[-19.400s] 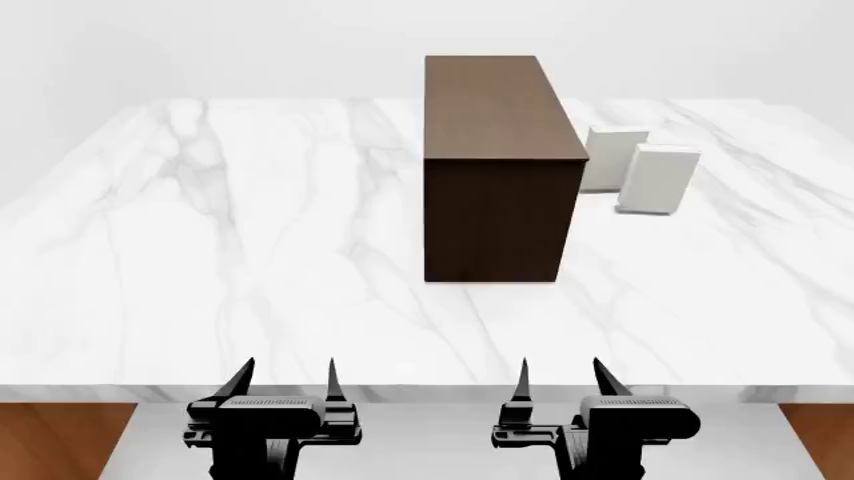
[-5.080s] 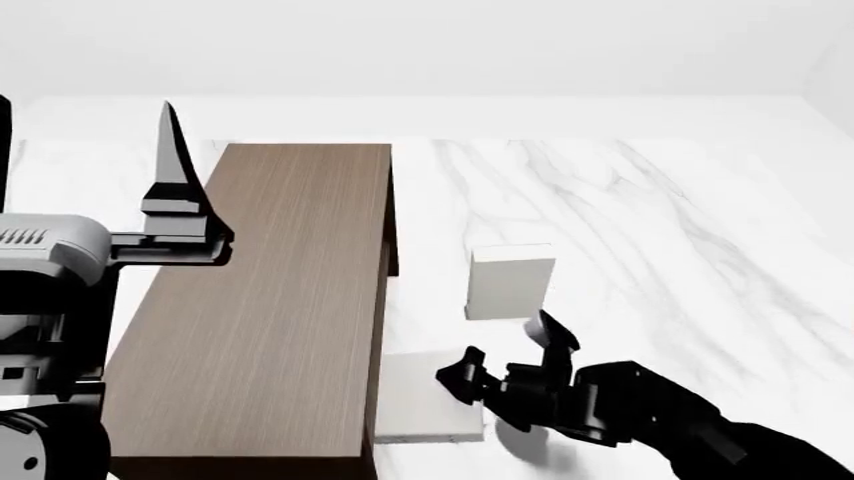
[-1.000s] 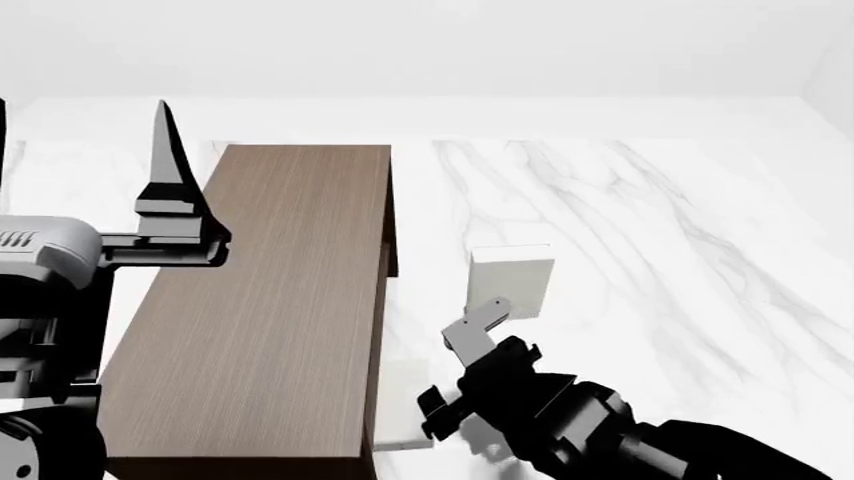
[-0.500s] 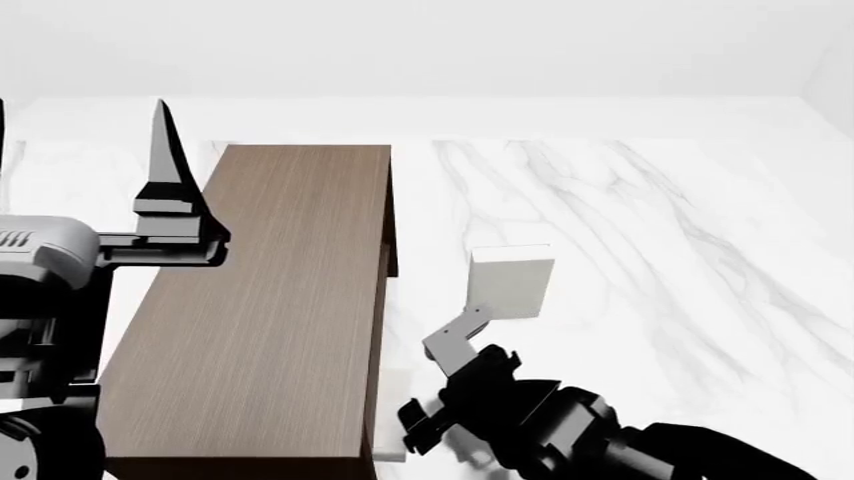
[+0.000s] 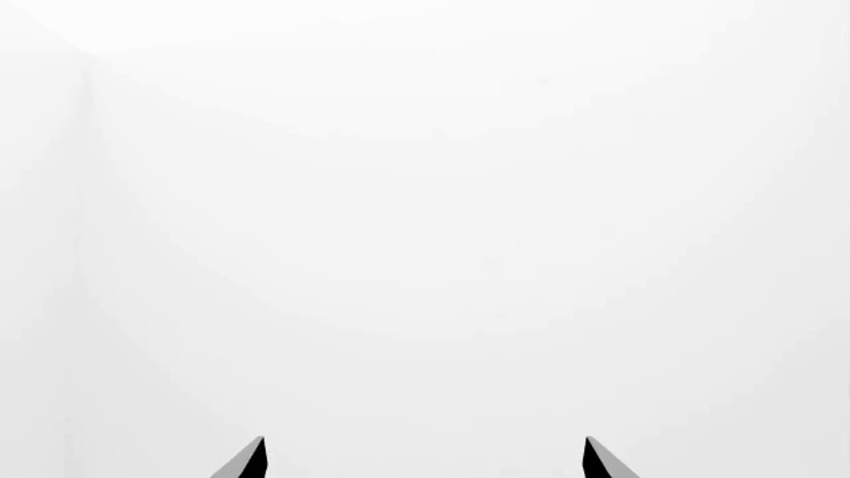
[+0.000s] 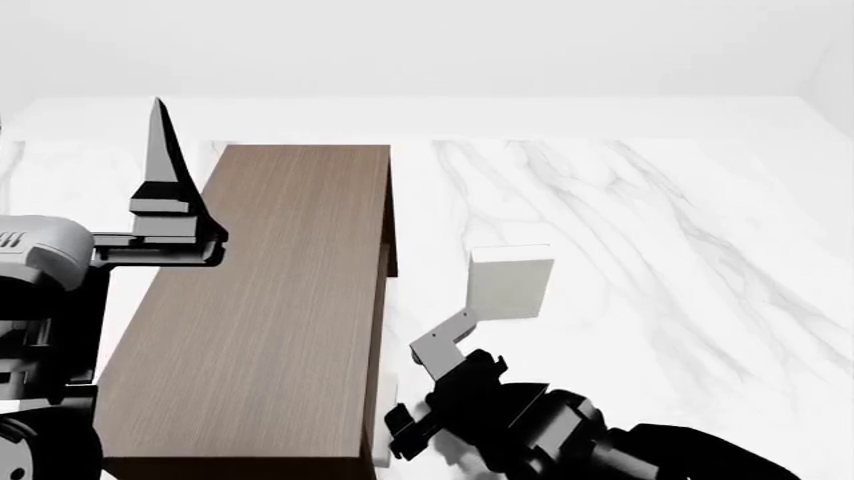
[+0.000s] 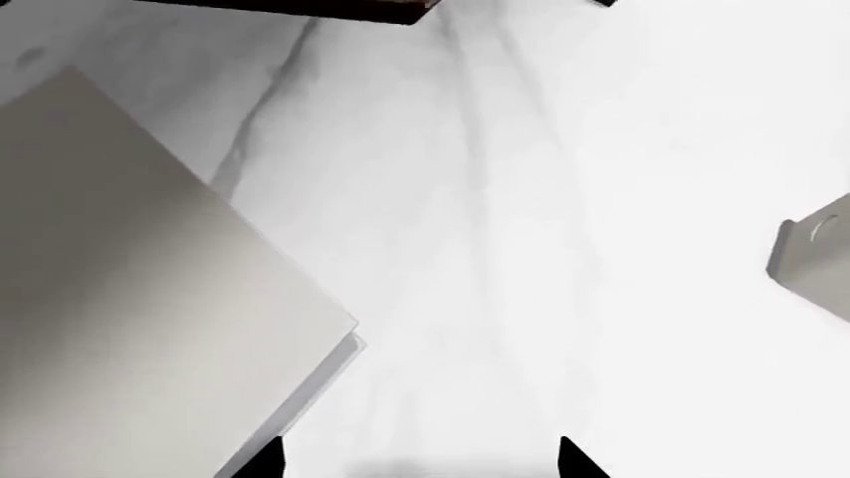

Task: Pick up the book on the right and place it under the cabinet shelf.

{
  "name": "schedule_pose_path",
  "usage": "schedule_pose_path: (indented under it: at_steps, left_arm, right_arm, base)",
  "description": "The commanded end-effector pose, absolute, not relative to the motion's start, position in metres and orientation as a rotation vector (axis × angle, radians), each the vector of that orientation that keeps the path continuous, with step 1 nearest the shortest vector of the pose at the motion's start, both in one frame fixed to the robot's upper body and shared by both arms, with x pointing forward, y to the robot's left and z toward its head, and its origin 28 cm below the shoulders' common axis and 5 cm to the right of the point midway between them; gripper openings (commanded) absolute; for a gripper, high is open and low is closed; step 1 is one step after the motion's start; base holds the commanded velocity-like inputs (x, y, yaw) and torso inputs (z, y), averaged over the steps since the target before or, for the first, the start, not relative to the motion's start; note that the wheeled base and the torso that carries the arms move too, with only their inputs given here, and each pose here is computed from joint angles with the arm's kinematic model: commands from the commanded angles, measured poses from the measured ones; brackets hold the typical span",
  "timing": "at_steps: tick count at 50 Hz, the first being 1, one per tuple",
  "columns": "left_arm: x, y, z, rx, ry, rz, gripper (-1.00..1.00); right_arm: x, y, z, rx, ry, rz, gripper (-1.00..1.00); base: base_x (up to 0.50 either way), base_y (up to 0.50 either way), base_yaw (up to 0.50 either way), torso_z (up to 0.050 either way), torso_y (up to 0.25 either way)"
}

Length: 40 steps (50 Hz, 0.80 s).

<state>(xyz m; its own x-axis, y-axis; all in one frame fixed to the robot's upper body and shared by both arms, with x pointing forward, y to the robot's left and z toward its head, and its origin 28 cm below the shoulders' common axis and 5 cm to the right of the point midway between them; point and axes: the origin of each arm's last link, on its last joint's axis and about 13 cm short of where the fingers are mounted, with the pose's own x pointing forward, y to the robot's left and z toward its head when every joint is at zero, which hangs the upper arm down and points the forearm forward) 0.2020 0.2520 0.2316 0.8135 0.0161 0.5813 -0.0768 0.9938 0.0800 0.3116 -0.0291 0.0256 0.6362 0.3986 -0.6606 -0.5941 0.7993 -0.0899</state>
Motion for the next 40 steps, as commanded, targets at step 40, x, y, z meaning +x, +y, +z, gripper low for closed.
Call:
schedule_pose_path:
  at_steps: [40]
  left_arm:
    - [0.202, 0.253, 0.232, 0.101, -0.622, 0.052, 1.00]
  right_arm:
    - [0.336, -0.017, 0.035, -0.236, 0.573, 0.517, 1.00]
  base:
    - [0.00, 0.00, 0.01, 0.000, -0.002]
